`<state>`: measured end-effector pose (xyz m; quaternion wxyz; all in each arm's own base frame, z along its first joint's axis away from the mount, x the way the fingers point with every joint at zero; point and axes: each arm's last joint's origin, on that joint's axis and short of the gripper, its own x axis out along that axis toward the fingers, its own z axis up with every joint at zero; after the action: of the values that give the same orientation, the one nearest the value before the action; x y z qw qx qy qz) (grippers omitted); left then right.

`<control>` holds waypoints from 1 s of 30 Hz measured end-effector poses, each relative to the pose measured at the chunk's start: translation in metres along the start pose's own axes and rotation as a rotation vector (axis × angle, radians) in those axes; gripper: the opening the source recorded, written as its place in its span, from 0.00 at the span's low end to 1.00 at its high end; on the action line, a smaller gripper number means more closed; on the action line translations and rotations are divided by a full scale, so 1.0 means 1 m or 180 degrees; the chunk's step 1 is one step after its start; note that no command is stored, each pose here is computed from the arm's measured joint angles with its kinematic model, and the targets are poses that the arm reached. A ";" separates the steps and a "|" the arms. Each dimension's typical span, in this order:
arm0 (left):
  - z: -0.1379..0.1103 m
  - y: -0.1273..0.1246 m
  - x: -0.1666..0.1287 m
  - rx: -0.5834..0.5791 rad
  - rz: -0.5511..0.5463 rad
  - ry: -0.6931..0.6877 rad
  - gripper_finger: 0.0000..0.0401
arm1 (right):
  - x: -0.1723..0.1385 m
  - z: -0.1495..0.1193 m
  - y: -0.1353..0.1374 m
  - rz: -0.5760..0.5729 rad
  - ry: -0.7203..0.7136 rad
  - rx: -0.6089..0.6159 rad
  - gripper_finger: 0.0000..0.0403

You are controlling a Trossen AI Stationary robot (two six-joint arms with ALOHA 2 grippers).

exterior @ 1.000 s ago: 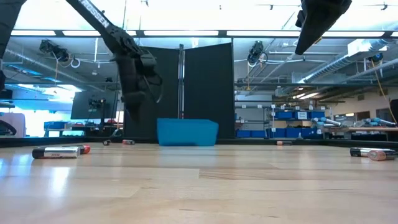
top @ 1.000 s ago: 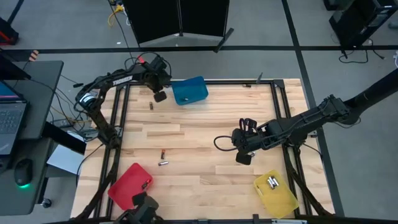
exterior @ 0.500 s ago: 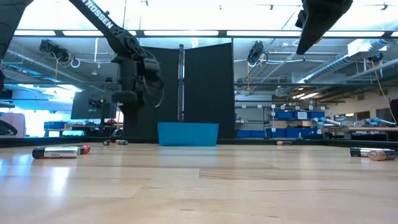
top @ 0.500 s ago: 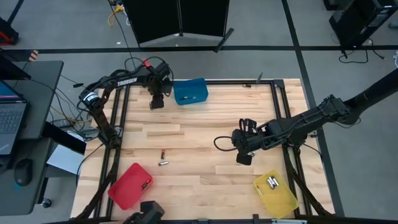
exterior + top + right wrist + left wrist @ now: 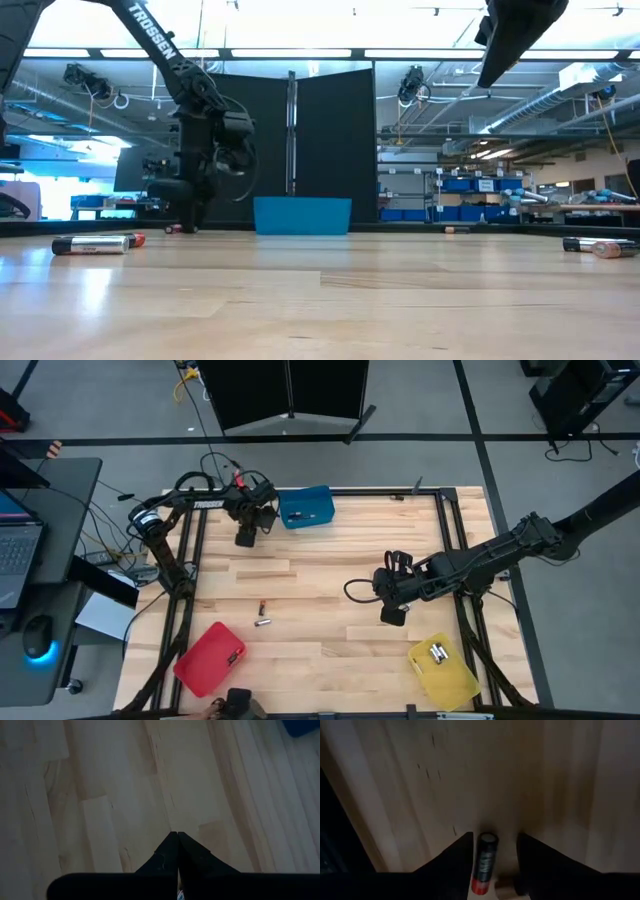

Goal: Sort batteries
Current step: Put the black-red battery into the red bin

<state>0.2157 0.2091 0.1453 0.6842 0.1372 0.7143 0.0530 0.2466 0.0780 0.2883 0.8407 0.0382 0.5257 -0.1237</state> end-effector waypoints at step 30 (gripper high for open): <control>-0.013 0.006 0.004 -0.0490 -0.0074 0.0092 0.38 | 0.000 -0.001 0.001 0.0030 0.0011 -0.0015 0.03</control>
<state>0.2030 0.2174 0.1433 0.6829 0.0751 0.7195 0.1018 0.2461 0.0796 0.2883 0.8405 0.0389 0.5273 -0.1184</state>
